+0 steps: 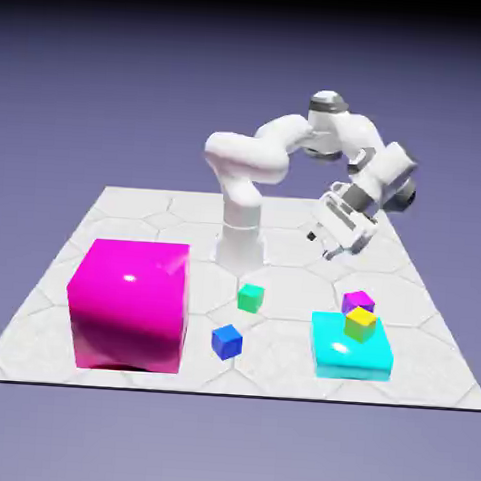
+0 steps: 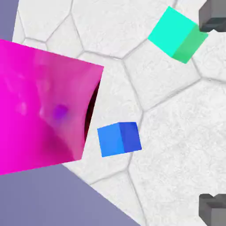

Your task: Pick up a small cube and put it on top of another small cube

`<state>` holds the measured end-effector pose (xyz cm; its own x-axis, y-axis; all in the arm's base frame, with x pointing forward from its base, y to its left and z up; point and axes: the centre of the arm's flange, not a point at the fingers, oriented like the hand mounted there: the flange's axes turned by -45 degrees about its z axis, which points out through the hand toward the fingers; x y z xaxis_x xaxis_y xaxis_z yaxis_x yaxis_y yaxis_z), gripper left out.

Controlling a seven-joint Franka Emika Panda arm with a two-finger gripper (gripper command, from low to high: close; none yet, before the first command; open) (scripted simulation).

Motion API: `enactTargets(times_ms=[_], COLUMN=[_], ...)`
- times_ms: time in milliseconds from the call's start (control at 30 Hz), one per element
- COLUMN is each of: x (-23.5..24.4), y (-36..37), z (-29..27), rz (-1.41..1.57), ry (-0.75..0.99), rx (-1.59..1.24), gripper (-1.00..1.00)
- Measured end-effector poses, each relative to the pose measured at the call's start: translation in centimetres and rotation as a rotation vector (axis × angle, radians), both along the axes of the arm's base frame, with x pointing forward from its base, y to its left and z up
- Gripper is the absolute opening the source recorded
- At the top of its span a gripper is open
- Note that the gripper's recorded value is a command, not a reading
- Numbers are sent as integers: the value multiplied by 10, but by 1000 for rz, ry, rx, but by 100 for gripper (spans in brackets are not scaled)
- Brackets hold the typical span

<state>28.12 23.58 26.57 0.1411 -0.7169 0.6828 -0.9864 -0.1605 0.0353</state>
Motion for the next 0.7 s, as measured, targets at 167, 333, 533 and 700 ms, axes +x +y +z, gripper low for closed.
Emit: enactTargets(times_ms=[167, 333, 533, 700], x=[0, -6, -22, -11], y=[-34, -85, -123, -98], z=[-71, -136, -183, -154], rz=[-280, -569, -569, -567], ry=[3, -5, -5, -3], rx=[-112, -245, -245, -245], gripper=[0, 0, -100, -100])
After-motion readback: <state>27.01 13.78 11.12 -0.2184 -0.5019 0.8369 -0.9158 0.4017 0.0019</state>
